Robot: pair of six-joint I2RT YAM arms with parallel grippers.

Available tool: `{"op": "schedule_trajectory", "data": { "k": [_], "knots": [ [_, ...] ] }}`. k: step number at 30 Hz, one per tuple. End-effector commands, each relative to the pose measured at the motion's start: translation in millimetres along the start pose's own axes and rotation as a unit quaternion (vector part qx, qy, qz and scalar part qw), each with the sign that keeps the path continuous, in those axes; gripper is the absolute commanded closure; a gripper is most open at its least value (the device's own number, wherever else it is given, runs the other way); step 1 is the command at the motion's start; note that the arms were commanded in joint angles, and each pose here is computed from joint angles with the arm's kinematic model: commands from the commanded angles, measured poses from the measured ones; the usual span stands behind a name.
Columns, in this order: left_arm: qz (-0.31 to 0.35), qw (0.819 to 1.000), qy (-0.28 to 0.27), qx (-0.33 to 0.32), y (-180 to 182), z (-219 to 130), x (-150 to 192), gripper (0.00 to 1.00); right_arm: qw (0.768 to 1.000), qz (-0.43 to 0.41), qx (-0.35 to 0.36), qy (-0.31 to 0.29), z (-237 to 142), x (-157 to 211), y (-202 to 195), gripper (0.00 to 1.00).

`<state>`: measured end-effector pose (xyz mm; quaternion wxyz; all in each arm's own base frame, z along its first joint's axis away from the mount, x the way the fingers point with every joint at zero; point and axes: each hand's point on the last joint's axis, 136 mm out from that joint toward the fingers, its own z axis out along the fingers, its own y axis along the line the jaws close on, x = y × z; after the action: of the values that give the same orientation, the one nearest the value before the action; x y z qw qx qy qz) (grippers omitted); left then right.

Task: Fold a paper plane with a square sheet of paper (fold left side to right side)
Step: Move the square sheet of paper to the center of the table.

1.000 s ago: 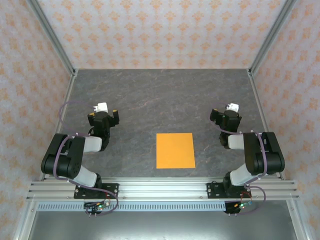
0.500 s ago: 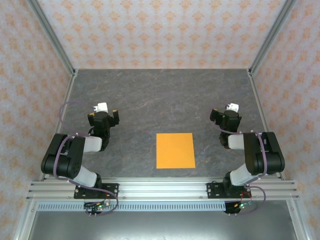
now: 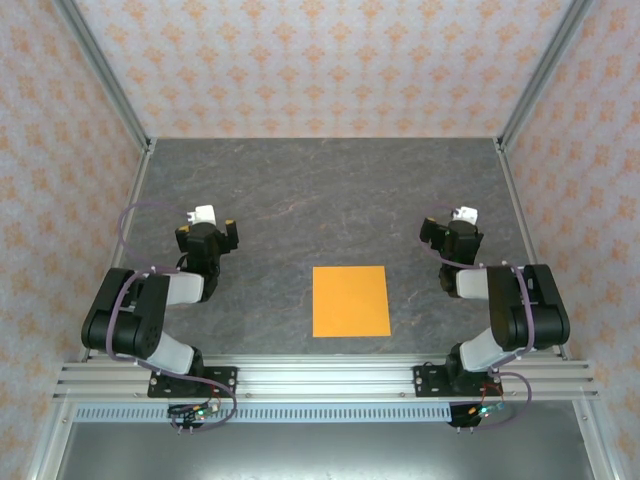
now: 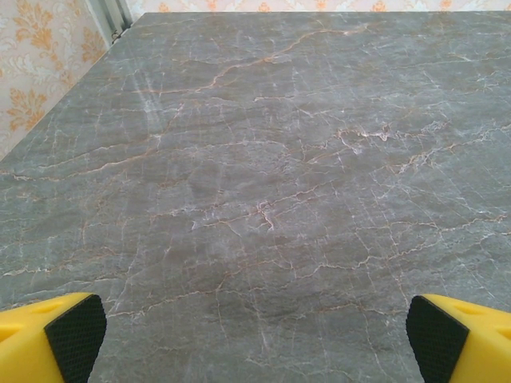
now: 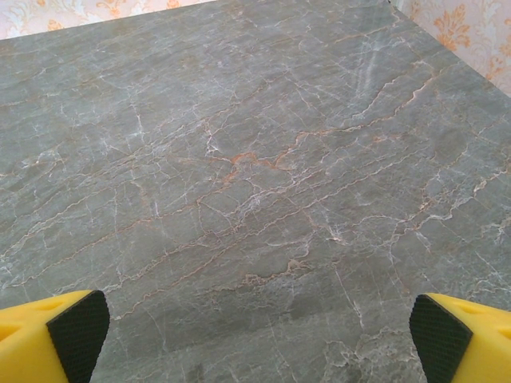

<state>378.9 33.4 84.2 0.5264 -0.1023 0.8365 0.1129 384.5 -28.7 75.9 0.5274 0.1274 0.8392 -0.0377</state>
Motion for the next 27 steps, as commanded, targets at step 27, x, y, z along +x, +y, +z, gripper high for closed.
{"op": "schedule_trajectory", "data": {
  "k": [27],
  "knots": [
    [0.175,0.895,0.254,0.323,-296.0,-223.2,49.2,0.01,0.967,0.194,-0.048,0.156,-176.9,-19.9,15.7,0.0]
  ]
}}
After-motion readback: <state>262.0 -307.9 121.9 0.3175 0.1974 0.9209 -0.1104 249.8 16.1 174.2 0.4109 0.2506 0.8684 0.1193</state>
